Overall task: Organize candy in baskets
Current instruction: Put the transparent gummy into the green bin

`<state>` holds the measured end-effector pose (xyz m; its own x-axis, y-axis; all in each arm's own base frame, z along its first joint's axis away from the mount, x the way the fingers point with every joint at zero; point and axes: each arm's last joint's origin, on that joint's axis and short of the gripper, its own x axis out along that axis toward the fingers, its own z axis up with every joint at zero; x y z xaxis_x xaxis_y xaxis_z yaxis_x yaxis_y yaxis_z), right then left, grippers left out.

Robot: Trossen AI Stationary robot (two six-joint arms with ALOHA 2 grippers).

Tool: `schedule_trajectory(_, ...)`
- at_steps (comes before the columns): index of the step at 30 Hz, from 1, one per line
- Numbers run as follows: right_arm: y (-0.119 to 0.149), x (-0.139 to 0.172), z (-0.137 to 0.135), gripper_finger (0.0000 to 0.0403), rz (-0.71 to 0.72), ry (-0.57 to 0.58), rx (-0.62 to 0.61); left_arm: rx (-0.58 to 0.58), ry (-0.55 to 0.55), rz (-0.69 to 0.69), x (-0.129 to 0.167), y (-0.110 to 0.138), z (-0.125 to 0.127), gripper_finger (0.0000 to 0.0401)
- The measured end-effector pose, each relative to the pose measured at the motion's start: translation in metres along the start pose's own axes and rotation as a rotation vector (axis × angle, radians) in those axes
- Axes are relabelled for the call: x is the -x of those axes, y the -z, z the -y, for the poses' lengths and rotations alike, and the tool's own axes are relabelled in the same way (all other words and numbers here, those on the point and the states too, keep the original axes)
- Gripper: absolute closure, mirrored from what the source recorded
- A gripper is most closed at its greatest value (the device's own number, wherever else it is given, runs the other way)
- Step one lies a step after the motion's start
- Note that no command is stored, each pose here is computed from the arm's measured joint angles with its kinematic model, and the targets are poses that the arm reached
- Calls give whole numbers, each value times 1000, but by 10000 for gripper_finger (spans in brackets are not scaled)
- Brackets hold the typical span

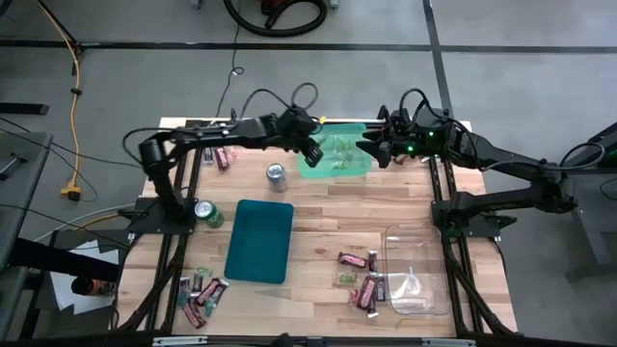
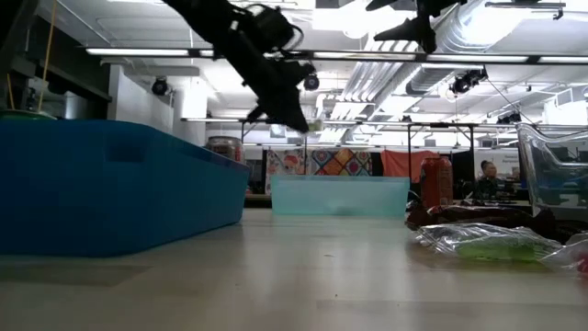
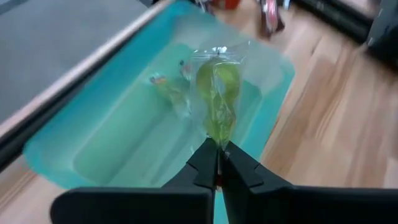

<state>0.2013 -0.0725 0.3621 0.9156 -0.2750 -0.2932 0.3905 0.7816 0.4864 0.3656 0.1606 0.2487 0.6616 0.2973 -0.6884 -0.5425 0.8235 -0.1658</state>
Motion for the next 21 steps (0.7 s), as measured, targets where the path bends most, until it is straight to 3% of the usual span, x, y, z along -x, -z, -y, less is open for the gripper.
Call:
schedule_trajectory(5,0,0,0,144,1,0,0,-18,20,-82,-16,-3,-1,352)
schedule_trajectory(13,0,0,0,144,2,1,-3,-70,-4,-96,7,-22,-2,228)
schedule_trajectory(16,0,0,0,144,1,1,-8,-64,-64,-171,28,-20,-17,198)
schedule_trajectory(21,0,0,0,144,10,17,-8,98,-203,-183,61,-9,-63,181)
